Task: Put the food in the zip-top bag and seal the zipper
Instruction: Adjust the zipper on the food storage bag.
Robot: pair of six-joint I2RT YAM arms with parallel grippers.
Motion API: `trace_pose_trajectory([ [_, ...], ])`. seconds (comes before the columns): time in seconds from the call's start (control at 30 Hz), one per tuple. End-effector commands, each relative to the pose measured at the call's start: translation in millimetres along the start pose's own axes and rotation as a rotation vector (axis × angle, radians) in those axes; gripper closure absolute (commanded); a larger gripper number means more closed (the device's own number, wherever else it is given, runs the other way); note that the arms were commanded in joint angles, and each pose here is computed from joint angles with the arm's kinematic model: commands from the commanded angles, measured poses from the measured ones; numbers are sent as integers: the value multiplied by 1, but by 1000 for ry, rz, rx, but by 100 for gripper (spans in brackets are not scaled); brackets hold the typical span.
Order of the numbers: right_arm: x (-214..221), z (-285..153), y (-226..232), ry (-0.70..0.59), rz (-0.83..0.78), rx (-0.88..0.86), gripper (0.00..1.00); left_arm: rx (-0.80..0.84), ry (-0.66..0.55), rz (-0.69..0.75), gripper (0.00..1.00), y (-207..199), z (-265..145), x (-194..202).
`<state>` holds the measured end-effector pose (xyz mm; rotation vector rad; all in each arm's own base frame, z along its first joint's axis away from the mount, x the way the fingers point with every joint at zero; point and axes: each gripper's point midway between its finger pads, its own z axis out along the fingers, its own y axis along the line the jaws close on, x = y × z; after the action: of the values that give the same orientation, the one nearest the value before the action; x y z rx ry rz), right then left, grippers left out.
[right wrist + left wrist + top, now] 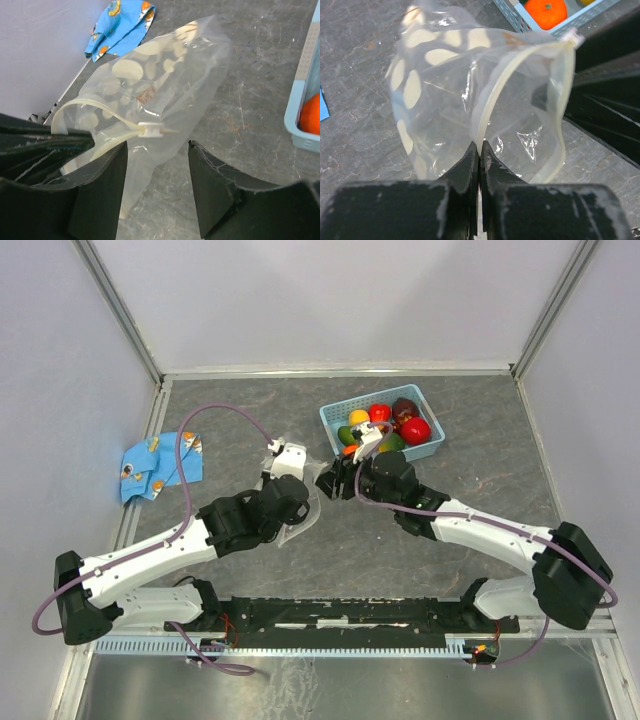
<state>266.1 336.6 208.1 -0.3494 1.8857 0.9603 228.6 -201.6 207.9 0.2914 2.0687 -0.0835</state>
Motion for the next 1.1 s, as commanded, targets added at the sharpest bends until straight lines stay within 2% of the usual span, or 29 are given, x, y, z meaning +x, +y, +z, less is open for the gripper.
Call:
trace_pose_trajectory([
  [0.0,-43,10,20,-171,-117,-119,41,71,-7,38,97,-5,-11,-11],
  [0.23,-47,4,-19,-199,-340,-75,45,-12,6,169,97,26,-24,-12],
  [0.37,-34,-7,-2,-163,-561,-233,40,-48,1,236,97,37,-28,-18],
  [0.47,-22,-12,6,-137,-734,-331,40,-4,-10,271,97,32,-28,-19],
  [0.63,-2,-26,20,-114,-930,-494,39,14,-40,265,97,32,-31,-22],
  [0.87,10,-42,30,-57,-979,-596,39,14,-34,276,97,32,-26,-17],
  [1.07,-10,-49,42,-163,-1001,-590,48,37,-19,295,97,28,-23,-10],
])
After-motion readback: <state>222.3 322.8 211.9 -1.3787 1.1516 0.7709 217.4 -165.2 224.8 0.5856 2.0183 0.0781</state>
